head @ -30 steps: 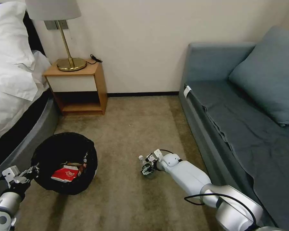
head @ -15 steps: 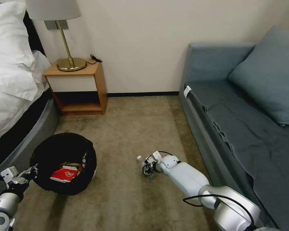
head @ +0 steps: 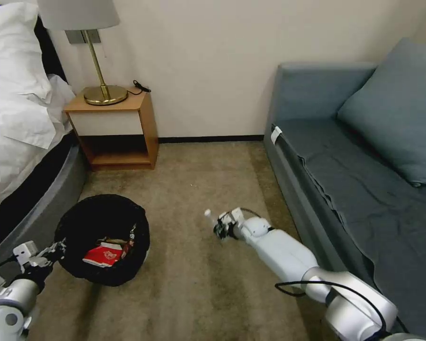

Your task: Pick up the trash bin, then pick up the garbage on the floor and place it into the trash bin.

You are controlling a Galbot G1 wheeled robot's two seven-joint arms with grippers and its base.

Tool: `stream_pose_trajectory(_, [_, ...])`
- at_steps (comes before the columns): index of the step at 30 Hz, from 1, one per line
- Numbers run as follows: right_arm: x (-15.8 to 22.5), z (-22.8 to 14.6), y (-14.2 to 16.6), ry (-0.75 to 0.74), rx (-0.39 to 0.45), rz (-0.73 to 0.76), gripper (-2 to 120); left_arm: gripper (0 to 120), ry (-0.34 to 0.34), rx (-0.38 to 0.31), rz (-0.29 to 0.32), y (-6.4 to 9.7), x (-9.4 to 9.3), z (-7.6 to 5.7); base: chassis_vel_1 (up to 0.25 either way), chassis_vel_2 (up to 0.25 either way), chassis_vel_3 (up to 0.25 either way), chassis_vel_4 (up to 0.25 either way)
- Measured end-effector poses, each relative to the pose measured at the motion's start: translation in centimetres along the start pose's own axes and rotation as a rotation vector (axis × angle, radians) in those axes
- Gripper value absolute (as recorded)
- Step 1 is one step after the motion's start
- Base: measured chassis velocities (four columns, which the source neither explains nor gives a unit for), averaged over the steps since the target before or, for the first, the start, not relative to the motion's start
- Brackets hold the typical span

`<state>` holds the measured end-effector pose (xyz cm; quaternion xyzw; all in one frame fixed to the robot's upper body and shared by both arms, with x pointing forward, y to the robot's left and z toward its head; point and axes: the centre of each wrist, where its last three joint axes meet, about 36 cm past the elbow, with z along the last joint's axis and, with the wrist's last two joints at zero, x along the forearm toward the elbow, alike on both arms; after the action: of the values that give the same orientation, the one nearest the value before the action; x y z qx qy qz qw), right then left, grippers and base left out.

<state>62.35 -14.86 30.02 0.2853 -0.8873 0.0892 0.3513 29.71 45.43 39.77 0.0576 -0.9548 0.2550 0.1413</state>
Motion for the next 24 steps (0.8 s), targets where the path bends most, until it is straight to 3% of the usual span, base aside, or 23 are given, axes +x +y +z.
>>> stream_pose_trajectory(3, [0.8,-1.3,-0.2,-0.069,0.002,0.012,20,4,0.010,0.001,0.007,-0.3,-0.3,0.1,0.000,0.000,0.000,0.000])
stream_pose_trajectory(10, [4.7,-4.3,1.3,-0.437,-0.008,0.051,20,4,0.061,0.014,0.020,-1.7,-1.4,0.7,0.000,0.000,0.000,0.000])
stream_pose_trajectory(11, [4.7,-4.3,1.3,-0.437,-0.008,0.051,20,4,0.061,0.014,0.020,-1.7,-1.4,0.7,0.000,0.000,0.000,0.000])
stream_pose_trajectory(15, [8.0,-5.7,4.3,-0.607,-0.031,-0.008,20,4,0.103,0.015,0.039,-2.4,-2.1,1.5,0.000,0.000,0.000,0.000])
stream_pose_trajectory(24, [13.8,-7.2,10.0,-0.740,-0.022,-0.171,20,4,0.154,0.021,0.070,-4.6,-3.3,3.6,0.000,0.000,0.000,0.000])
